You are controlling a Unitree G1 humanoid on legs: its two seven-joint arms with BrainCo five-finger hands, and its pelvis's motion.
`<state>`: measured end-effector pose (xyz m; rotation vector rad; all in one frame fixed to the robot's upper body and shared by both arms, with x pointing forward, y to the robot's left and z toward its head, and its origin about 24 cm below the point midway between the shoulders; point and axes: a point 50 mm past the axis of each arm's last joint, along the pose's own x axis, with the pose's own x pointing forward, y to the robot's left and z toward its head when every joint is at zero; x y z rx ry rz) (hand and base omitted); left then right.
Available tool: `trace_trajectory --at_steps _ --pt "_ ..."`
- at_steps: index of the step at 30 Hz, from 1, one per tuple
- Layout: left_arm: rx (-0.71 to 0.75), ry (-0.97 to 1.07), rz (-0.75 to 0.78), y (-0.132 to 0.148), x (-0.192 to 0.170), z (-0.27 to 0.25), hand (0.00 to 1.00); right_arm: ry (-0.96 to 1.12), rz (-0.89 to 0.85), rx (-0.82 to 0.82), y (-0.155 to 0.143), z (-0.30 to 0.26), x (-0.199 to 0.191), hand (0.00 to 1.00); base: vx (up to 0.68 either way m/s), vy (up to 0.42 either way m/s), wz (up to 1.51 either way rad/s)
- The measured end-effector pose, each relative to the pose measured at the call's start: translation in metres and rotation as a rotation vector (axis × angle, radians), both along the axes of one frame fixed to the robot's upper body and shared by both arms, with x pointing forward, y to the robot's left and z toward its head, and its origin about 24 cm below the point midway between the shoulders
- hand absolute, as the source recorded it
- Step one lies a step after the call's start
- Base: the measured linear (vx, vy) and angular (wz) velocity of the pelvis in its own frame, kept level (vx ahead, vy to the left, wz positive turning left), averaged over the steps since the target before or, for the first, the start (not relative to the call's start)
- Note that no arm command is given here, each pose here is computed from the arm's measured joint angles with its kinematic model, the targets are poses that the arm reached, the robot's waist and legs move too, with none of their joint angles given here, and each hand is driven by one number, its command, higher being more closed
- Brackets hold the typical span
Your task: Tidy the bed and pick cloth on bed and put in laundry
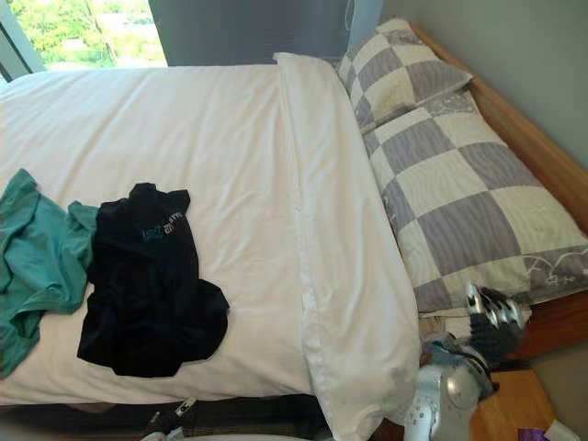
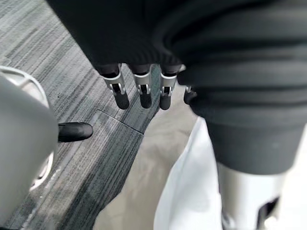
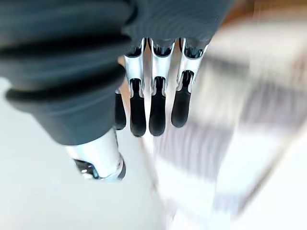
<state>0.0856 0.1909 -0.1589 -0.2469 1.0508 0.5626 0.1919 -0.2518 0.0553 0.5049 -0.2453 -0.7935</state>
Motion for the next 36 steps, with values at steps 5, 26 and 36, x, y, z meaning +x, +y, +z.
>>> trace_trajectory --at_steps 5,26,36 --pt "-0.011 -0.113 -0.091 -0.012 0.047 0.011 0.0 -0.261 0.194 0.108 0.037 0.03 0.04 1.0 -0.09 -0.019 0.0" --pt "-0.069 -0.353 0.0 -0.02 0.104 0.039 0.0 0.559 -0.22 0.617 0.004 -0.175 -0.084 1.0 -0.07 0.028 -0.07" --pt "-0.054 -0.285 0.047 -0.015 0.073 0.027 0.0 0.873 -0.12 0.66 0.029 -0.206 -0.127 0.0 0.09 -0.05 0.07"
